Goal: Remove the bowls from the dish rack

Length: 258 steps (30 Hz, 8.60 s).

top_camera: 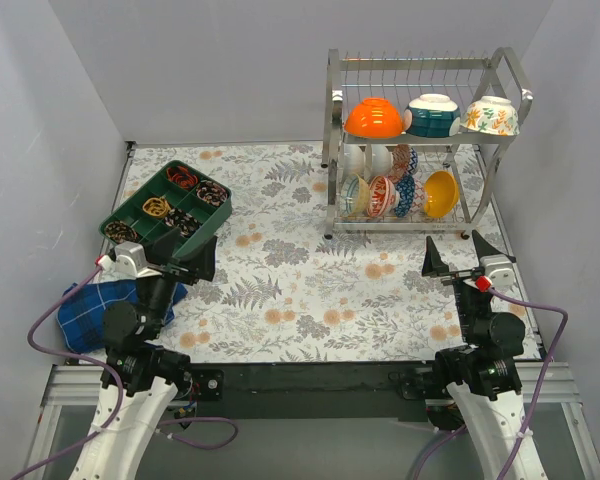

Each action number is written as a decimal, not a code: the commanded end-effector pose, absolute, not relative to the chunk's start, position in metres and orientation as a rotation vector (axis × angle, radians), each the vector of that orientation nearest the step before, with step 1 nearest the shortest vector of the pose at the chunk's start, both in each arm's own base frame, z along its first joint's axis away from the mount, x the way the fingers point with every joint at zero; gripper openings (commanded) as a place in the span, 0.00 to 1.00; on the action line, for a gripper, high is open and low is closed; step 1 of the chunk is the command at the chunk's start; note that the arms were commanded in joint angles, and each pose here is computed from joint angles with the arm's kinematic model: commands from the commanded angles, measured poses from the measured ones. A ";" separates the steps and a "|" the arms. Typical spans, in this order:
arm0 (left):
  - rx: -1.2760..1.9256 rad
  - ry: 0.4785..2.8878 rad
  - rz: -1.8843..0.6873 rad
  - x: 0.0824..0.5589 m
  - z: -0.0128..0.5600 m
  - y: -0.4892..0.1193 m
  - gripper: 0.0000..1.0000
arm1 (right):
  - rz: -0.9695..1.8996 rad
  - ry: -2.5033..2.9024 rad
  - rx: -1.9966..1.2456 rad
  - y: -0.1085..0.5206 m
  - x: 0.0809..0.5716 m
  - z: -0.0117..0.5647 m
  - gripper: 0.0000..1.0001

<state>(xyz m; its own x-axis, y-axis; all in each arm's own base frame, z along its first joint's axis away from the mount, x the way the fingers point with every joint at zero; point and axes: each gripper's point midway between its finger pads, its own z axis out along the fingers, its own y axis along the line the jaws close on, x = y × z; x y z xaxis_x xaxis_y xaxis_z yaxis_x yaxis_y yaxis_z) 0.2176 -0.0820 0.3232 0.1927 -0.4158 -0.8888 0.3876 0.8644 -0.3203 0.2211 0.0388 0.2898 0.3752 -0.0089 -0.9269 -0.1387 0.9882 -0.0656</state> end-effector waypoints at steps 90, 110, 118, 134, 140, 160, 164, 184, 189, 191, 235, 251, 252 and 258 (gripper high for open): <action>-0.056 1.372 -0.536 0.205 0.303 -0.079 0.98 | -1.195 1.425 0.286 -0.054 0.433 0.207 0.01; -0.053 1.372 -0.545 0.204 0.303 -0.080 0.98 | -1.321 1.442 0.281 -0.036 0.408 0.243 0.01; -0.049 1.377 -0.549 0.204 0.301 -0.082 0.98 | -1.293 1.452 0.348 -0.044 0.380 0.256 0.01; 0.042 1.415 -0.616 0.206 0.295 -0.103 0.98 | -1.215 1.615 0.343 -0.026 0.301 0.241 0.01; 0.152 1.500 -0.714 0.209 0.280 -0.132 0.98 | -1.144 1.702 0.274 -0.002 0.273 0.220 0.01; 0.217 1.790 -1.040 0.218 0.237 -0.193 0.98 | -0.894 1.686 -0.061 0.125 0.270 0.230 0.01; 0.182 1.808 -1.064 0.220 0.232 -0.195 0.98 | -0.873 1.690 -0.144 0.154 0.264 0.219 0.01; -0.029 1.582 -0.777 0.218 0.273 -0.129 0.98 | -0.724 1.416 -0.164 0.265 0.315 0.298 0.01; -0.095 1.496 -0.747 0.212 0.284 -0.112 0.98 | -0.697 1.342 -0.154 0.296 0.331 0.305 0.01; -0.104 1.493 -0.739 0.211 0.283 -0.110 0.98 | -0.647 1.305 -0.169 0.314 0.338 0.311 0.01; 0.023 2.086 -0.794 0.255 0.171 -0.173 0.84 | 0.763 2.149 -0.561 0.375 0.255 0.159 0.01; 0.005 2.273 -0.764 0.256 0.130 -0.187 0.34 | 0.915 2.169 -0.484 0.380 0.239 0.150 0.01; 0.009 2.283 -0.760 0.256 0.128 -0.188 0.32 | 0.917 2.166 -0.482 0.380 0.239 0.150 0.01; 0.015 2.289 -0.692 0.260 0.128 -0.188 0.04 | 0.917 2.171 -0.470 0.378 0.239 0.148 0.01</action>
